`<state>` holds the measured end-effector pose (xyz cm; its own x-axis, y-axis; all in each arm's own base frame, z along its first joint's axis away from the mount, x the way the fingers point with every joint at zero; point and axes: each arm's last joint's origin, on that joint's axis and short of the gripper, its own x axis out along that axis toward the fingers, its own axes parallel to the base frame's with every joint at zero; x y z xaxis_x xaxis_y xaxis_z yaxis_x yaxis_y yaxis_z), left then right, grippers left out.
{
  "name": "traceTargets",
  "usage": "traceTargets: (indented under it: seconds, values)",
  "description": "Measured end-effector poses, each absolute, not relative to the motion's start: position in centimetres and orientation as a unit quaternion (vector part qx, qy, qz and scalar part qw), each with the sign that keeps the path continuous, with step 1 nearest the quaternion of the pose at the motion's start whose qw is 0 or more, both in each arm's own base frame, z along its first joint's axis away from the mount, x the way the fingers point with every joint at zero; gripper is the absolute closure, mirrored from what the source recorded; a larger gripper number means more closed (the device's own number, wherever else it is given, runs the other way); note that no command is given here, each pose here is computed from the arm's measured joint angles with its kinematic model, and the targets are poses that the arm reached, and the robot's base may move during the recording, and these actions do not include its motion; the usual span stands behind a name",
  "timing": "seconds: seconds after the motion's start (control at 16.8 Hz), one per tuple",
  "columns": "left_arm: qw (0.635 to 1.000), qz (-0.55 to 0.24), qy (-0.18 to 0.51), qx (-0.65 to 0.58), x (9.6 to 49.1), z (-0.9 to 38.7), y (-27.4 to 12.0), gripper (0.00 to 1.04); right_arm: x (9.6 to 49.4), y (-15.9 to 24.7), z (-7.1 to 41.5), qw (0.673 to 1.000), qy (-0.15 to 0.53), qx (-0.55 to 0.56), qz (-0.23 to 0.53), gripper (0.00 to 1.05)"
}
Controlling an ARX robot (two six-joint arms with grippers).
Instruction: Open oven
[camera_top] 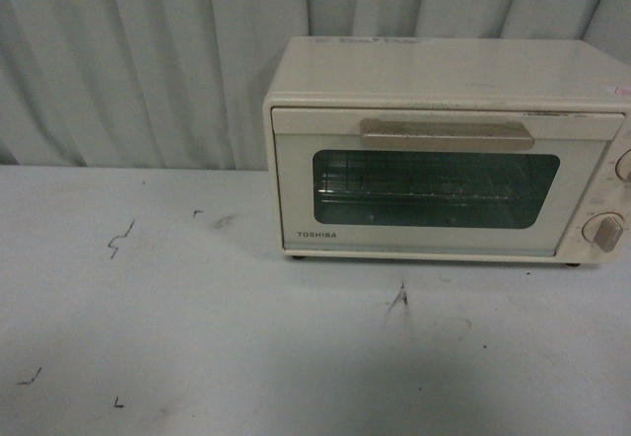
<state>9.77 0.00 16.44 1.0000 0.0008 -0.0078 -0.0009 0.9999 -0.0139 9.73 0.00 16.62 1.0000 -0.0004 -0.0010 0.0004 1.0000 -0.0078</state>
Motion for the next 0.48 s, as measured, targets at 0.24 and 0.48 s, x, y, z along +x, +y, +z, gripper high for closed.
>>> traceTargets:
  seconds: [0.24, 0.48]
  values:
    - [1.0, 0.0, 0.002, -0.007, 9.77, 16.49, 0.0, 0.07, 9.72, 0.0, 16.66, 1.0, -0.002, -0.004, 0.0, 0.06]
    - [1.0, 0.0, 0.002, -0.007, 9.77, 16.49, 0.0, 0.07, 9.72, 0.0, 16.65, 1.0, -0.002, -0.004, 0.0, 0.06]
